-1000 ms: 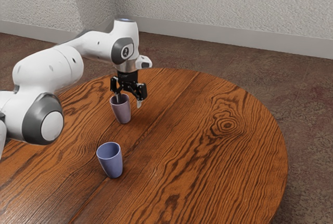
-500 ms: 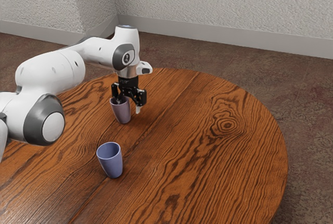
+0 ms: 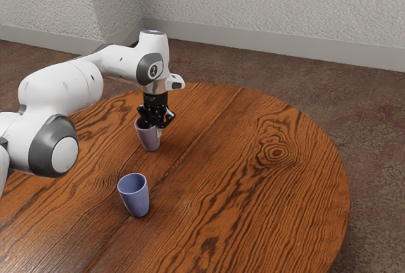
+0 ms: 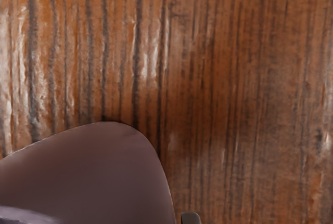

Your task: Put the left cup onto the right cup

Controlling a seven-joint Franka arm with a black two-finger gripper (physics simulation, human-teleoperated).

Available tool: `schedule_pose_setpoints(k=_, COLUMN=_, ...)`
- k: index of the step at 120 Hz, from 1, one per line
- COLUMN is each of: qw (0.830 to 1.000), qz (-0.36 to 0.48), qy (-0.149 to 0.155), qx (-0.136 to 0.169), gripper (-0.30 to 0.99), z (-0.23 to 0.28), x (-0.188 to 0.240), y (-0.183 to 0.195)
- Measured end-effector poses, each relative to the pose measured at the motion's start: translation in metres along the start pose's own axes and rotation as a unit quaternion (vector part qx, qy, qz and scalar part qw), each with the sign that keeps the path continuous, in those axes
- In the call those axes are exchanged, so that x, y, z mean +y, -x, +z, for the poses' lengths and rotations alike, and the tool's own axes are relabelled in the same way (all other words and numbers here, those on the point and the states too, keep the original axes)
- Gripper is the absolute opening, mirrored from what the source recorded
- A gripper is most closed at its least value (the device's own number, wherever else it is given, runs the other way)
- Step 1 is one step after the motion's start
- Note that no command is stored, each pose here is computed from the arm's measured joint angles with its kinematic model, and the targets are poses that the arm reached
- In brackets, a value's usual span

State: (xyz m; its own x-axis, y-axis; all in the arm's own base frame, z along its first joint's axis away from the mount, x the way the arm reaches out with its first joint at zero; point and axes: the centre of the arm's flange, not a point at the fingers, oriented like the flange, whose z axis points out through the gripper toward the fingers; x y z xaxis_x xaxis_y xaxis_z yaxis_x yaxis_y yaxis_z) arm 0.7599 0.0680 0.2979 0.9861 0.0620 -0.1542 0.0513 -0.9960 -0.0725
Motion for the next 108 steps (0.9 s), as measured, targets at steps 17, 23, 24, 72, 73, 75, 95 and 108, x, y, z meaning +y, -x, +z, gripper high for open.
schedule_pose_setpoints(k=17, qw=1.0, qz=0.0, qy=-0.002, qx=0.001, gripper=-0.07, z=-0.001, x=0.0, y=0.0)
schedule_pose_setpoints(k=23, qw=1.0, qz=0.0, qy=-0.004, qx=0.001, gripper=-0.07, z=-0.003, x=-0.001, y=0.0)
schedule_pose_setpoints(k=24, qw=1.0, qz=0.001, qy=-0.004, qx=0.001, gripper=-0.07, z=-0.003, x=-0.001, y=0.0)
schedule_pose_setpoints(k=72, qw=1.0, qz=0.005, qy=-0.021, qx=0.019, gripper=-0.09, z=-0.047, x=0.001, y=0.011)
schedule_pose_setpoints(k=73, qw=1.0, qz=0.005, qy=-0.021, qx=0.02, gripper=-0.09, z=-0.049, x=0.001, y=0.011)
schedule_pose_setpoints(k=75, qw=1.0, qz=0.005, qy=-0.022, qx=0.021, gripper=-0.09, z=-0.052, x=0.002, y=0.012)
schedule_pose_setpoints(k=95, qw=0.999, qz=0.008, qy=-0.022, qx=0.031, gripper=-0.09, z=-0.078, x=0.006, y=0.022)
schedule_pose_setpoints(k=108, qw=0.999, qz=0.012, qy=-0.023, qx=0.037, gripper=-0.09, z=-0.094, x=0.014, y=0.029)
